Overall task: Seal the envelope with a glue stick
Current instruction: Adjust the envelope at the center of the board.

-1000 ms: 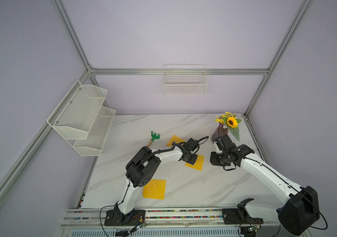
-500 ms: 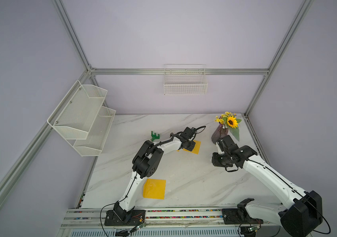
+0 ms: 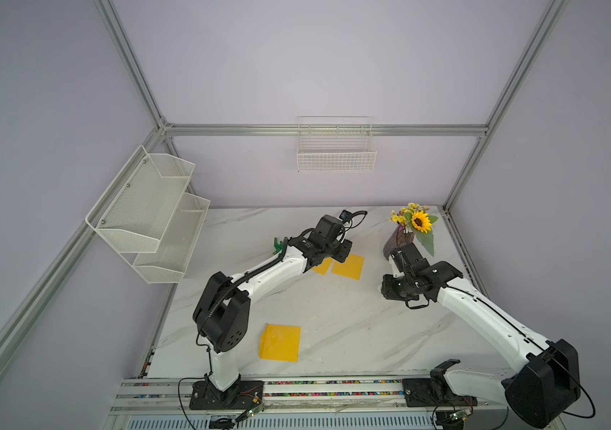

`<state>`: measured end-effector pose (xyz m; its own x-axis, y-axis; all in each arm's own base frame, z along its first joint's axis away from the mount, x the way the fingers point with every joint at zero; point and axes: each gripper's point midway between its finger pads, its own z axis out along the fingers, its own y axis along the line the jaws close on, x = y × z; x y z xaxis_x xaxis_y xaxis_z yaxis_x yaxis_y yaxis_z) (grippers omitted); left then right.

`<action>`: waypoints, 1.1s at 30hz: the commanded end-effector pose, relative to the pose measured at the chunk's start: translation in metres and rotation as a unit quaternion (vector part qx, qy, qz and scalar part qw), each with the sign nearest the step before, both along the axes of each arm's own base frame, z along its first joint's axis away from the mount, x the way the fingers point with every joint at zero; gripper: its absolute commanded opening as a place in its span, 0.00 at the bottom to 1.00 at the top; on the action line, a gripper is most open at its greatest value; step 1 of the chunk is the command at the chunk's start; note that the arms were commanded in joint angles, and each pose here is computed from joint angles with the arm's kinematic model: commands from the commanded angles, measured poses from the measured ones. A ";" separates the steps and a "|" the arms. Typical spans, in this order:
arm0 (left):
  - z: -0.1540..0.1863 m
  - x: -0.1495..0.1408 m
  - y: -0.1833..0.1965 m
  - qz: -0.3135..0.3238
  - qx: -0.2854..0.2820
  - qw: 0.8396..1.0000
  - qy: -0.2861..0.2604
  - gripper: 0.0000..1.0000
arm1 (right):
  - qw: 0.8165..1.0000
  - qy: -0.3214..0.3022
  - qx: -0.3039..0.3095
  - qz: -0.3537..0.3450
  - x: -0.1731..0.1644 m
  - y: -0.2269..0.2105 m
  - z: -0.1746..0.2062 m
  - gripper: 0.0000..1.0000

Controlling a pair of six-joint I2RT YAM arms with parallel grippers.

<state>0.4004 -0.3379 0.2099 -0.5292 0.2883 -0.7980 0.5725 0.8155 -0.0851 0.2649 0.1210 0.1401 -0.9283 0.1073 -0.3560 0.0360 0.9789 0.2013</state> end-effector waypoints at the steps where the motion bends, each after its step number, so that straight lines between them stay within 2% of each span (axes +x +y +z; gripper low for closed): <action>1: -0.009 -0.023 0.015 0.022 -0.019 0.999 0.036 0.48 | 1.000 -0.018 0.022 0.012 0.015 0.011 0.009 0.00; 8: -0.044 -0.085 0.067 0.084 -0.030 0.988 0.126 0.48 | 0.999 -0.007 0.024 0.036 0.024 0.022 0.002 0.00; 12: -0.058 -0.124 0.112 0.143 -0.036 0.976 0.159 0.46 | 0.998 0.006 0.029 0.048 0.028 0.028 -0.005 0.00; 21: -0.113 -0.203 0.197 0.291 -0.019 0.924 0.247 0.46 | 0.997 0.013 0.044 0.058 0.035 0.039 -0.015 0.00; 28: -0.140 -0.237 0.240 0.374 -0.006 0.886 0.272 0.47 | 0.997 0.021 0.043 0.058 0.032 0.038 -0.021 0.00; 33: -0.156 -0.256 0.262 0.408 0.009 0.868 0.282 0.47 | 0.997 0.020 0.040 0.054 0.030 0.036 -0.021 0.00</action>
<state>0.1540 -0.0948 0.0586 -0.8935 -0.2856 -0.3465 -0.2312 0.9541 -0.1903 0.2918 0.1565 0.1160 -0.9557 0.0290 -0.2929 -0.0533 0.9616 0.2692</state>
